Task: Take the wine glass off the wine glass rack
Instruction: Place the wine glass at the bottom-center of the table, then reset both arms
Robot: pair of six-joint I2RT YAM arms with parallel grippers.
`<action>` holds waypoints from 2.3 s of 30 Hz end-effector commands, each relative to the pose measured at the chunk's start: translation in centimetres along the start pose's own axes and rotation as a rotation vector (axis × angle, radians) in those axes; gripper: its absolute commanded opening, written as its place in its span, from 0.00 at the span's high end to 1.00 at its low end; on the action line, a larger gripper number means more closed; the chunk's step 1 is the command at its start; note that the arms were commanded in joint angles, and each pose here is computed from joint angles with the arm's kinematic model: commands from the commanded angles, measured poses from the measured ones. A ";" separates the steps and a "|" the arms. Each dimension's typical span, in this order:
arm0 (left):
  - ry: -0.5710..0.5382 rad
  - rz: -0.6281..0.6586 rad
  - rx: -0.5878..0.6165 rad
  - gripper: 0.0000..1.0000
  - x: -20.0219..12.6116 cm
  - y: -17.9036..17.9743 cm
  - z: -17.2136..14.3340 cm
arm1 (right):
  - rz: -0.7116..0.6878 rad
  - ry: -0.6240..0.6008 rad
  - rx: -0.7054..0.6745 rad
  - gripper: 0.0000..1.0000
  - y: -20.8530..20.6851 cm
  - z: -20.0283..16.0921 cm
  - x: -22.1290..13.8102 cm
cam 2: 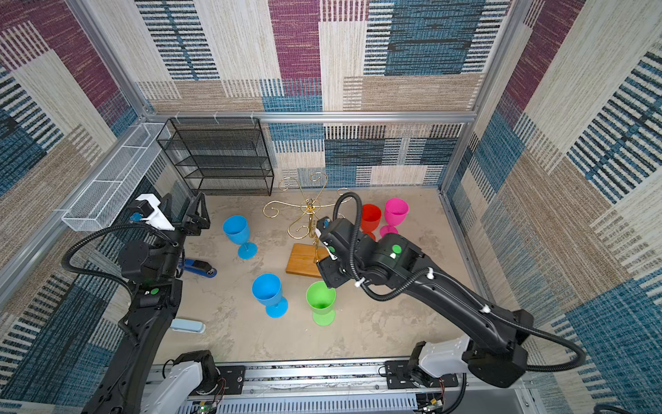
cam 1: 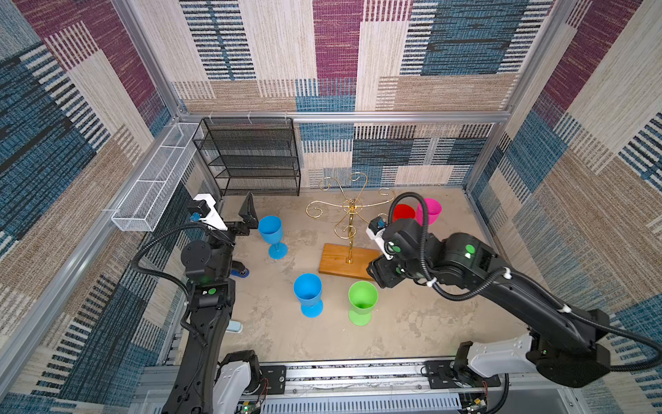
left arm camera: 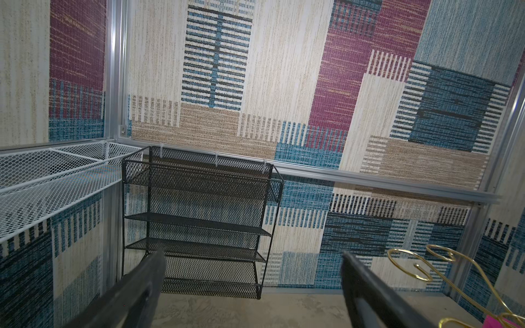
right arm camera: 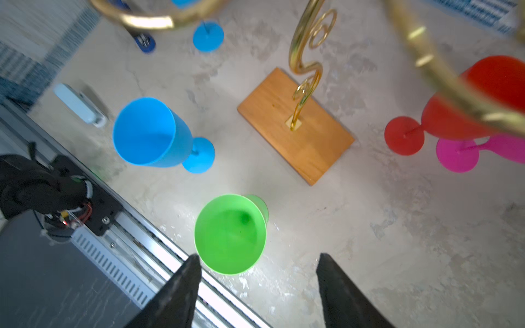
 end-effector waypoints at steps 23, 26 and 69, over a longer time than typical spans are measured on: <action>0.191 0.285 0.071 0.01 -4.7 7.5 -13.2 | -0.386 -0.503 0.248 0.01 -18.4 -4.3 5.5; 0.219 0.289 0.075 0.01 -5.3 7.9 -14.8 | -0.441 -0.505 0.269 0.01 -19.7 -5.9 6.8; 0.368 0.311 0.111 0.01 -7.9 11.5 -25.7 | -0.765 -0.788 0.107 0.01 -23.6 -15.8 10.4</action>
Point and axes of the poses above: each gripper's point midway between its finger pads, its own x axis out along the fingers, its own y axis along the line the jaws close on, z = x × y, the point moved 3 cm from there along -x, back along the fingers, and after that the axes turned 12 degrees about -x, right-handed, at the moved point
